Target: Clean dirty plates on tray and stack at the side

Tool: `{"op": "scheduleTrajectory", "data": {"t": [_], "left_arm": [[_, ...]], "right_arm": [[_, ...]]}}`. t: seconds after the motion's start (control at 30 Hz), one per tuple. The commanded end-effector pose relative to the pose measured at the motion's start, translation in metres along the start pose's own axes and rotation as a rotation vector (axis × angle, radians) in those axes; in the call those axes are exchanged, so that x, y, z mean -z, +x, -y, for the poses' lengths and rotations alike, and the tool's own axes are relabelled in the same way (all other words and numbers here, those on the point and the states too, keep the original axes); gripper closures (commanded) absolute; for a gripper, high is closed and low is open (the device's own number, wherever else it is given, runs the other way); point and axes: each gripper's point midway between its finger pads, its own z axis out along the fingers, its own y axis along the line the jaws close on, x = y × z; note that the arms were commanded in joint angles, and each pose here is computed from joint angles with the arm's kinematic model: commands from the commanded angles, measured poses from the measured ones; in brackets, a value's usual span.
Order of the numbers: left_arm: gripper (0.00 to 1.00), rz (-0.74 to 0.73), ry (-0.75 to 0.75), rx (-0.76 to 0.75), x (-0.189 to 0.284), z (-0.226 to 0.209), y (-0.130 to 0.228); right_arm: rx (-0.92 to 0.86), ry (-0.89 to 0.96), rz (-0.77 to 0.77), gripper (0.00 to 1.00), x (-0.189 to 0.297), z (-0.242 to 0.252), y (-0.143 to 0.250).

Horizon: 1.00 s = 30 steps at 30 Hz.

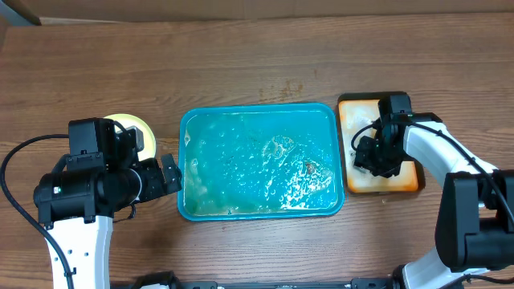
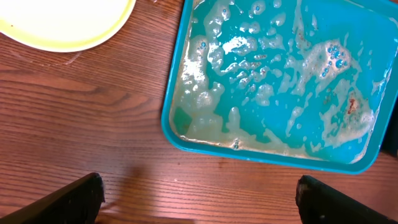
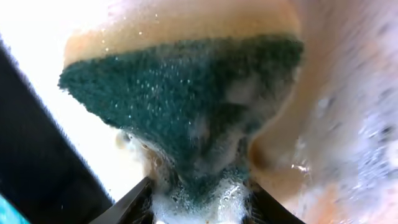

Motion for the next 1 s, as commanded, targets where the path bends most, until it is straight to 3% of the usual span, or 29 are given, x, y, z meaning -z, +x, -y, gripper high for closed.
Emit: {"op": "scheduleTrajectory", "data": {"t": [0.0, 0.23, 0.47, 0.6, 0.97], "left_arm": [[0.01, -0.015, 0.010, -0.018, -0.002, 0.002, 0.003], [0.01, -0.015, 0.010, -0.018, -0.002, 0.002, 0.003], [0.01, -0.015, 0.010, -0.018, -0.002, 0.002, 0.002], [0.01, -0.015, 0.010, -0.018, -0.002, 0.002, 0.002], [0.00, 0.030, 0.018, -0.048, -0.002, 0.004, -0.009]], "right_arm": [[-0.069, 0.092, 0.087, 0.57, 0.005, 0.020, -0.023], [0.033, 0.073, 0.141, 0.55, 0.033, 0.004, -0.048], [0.045, 0.128, 0.113, 0.54, 0.036, 0.013, -0.041], [0.052, 0.109, 0.116, 0.48, 0.046, 0.010, -0.036], [0.121, -0.041, 0.362, 0.39, 0.139, -0.015, -0.029]]}}
